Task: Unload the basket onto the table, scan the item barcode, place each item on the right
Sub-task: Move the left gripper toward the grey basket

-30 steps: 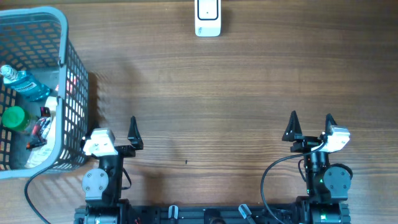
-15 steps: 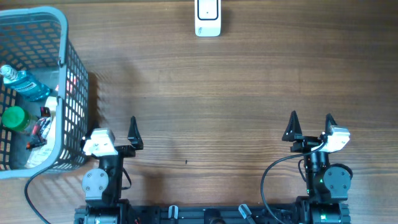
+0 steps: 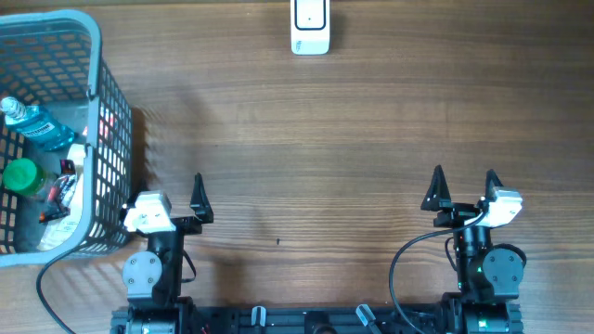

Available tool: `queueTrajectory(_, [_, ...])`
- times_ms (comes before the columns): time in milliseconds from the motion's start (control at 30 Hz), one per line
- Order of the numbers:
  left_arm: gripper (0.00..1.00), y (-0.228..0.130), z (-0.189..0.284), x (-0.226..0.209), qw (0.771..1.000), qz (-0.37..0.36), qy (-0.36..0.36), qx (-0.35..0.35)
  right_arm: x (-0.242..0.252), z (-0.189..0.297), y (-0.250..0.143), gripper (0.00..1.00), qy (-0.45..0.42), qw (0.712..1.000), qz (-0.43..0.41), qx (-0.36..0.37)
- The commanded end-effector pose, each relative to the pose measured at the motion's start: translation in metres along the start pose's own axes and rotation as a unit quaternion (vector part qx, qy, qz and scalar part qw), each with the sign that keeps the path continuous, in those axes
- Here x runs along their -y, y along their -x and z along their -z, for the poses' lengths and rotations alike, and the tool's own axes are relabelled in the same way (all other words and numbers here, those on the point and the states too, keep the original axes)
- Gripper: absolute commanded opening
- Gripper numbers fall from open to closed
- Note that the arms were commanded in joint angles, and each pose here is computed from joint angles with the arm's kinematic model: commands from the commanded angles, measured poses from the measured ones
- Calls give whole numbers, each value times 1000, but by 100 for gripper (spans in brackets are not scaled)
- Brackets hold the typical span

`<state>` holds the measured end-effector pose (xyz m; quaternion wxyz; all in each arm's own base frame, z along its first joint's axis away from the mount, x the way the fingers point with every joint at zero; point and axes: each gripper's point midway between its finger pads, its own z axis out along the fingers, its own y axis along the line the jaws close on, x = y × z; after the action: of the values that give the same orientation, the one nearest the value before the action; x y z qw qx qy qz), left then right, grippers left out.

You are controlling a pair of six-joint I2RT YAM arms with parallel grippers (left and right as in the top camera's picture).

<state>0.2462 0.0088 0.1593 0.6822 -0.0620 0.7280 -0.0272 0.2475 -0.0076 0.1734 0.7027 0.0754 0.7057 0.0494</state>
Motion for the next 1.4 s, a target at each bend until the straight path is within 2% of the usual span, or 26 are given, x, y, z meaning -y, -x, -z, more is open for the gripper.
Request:
queueTrajectory(0, [100,1,0,-2,1000,1,5,5,-5,1,2,100,12,1000,9,4])
queueTrajectory(700, [100,4,0,-1,1000,1,5,11,-5,1,2,100,12,1000,9,4])
queueTrajectory(800, [100,9,0,7,999,17,-18,20,-5,1,2,100,12,1000,9,4])
queueTrajectory(933, [100,24,4,32,995,24,-90,41,-5,1,2,100,12,1000,9,4])
queueTrajectory(1167, [100,78,26,63,982,13,-169,83,-5,1,2,100,12,1000,9,4])
queueTrajectory(1367, [100,129,35,72,981,36,-178,64,-5,1,2,100,12,1000,9,4])
